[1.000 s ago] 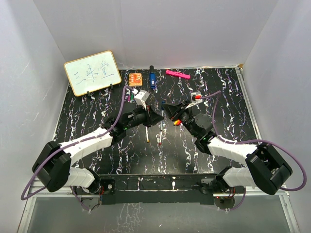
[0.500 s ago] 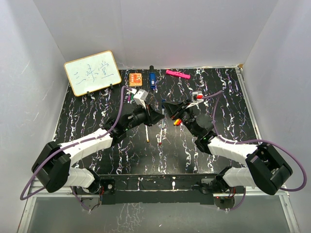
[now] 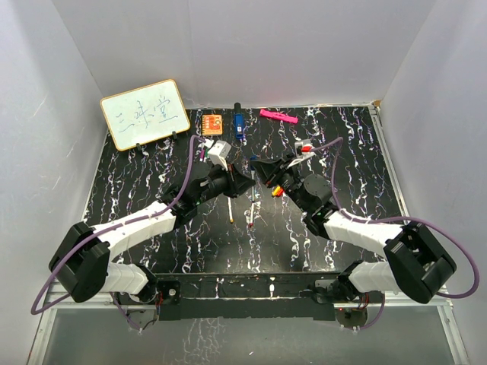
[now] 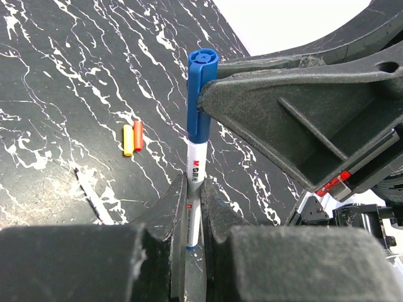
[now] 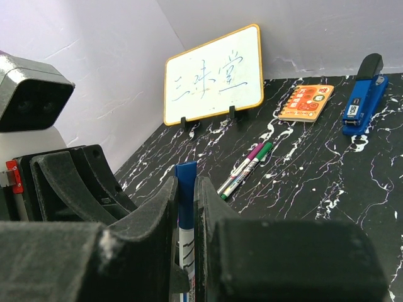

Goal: Insert the pens into the pen caps

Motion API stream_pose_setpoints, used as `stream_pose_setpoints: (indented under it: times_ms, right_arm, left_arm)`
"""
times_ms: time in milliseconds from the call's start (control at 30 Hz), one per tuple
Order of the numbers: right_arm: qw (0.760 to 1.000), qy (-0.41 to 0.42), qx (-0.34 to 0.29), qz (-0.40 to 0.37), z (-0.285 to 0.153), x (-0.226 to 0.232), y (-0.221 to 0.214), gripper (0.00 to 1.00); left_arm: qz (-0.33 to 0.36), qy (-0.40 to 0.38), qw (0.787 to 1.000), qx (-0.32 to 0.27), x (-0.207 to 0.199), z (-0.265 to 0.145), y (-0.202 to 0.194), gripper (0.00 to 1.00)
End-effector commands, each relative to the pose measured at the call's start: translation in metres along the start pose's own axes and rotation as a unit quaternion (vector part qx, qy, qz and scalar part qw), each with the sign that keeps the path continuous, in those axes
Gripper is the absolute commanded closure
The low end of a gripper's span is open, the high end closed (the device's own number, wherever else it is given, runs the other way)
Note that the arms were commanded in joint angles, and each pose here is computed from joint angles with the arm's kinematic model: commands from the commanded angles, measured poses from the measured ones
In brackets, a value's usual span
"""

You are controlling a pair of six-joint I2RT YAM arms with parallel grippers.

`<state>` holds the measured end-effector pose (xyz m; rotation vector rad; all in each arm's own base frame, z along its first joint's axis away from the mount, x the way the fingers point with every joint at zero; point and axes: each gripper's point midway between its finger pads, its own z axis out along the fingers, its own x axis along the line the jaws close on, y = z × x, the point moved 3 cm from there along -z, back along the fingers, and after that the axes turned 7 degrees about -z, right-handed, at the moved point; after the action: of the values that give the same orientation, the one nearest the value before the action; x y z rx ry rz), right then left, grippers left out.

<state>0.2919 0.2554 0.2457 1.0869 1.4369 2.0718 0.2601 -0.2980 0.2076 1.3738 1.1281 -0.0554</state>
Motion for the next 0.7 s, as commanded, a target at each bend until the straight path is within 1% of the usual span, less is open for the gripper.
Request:
stream_pose_setpoints:
  times_ms: [0, 433, 667]
  right_arm:
    - [0.992, 0.034, 0.117, -0.011, -0.014, 0.008, -0.054, 1.0]
    - [0.985, 0.043, 0.164, -0.026, -0.023, 0.013, -0.087, 1.0]
    - [0.981, 0.036, 0.189, -0.031, -0.028, 0.013, -0.105, 1.0]
  left_arm:
    - [0.034, -0.047, 0.98, -0.19, -0.045, -0.02, 0.105, 1.0]
    - [0.034, -0.07, 0.959, -0.272, -0.059, -0.04, 0.148, 1.0]
    - [0.047, -0.067, 0.951, -0.299, -0.064, -0.051, 0.166, 1.0]
